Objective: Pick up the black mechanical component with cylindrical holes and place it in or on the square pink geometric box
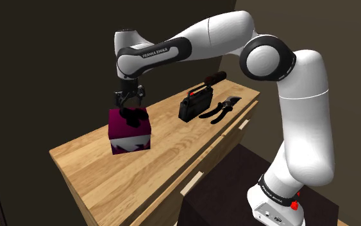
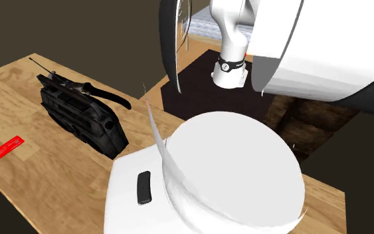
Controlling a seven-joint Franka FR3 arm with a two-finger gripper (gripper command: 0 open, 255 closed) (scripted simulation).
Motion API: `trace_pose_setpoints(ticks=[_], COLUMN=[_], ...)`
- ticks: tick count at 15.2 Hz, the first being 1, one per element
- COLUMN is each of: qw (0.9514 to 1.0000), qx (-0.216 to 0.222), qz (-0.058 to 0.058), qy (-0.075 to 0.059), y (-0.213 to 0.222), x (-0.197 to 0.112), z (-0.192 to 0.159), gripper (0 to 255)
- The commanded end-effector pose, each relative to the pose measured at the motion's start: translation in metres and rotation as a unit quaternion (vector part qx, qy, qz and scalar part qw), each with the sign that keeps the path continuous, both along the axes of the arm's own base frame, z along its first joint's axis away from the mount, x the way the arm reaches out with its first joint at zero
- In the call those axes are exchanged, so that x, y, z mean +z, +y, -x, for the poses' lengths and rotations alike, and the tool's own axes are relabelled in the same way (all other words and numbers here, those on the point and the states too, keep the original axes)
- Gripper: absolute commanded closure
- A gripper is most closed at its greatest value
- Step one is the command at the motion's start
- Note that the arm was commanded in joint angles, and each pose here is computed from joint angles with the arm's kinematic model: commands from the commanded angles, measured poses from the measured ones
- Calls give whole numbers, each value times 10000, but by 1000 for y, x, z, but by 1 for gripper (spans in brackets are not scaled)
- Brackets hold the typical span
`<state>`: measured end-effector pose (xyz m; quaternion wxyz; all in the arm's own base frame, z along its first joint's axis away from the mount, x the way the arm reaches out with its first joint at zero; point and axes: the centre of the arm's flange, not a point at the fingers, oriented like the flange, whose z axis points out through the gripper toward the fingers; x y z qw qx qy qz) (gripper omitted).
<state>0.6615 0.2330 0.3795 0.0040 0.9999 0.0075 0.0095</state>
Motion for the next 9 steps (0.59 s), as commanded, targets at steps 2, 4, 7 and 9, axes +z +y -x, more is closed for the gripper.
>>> trace_pose_setpoints(ticks=[2, 4, 7, 9], qw=[10000, 10000, 10000, 10000], qx=[1, 1, 1, 1], qz=[2, 2, 2, 2], qy=[3, 3, 3, 3], y=[0, 0, 0, 0], x=[33, 33, 33, 33], z=[1, 1, 1, 1], gripper=[0, 0, 0, 0])
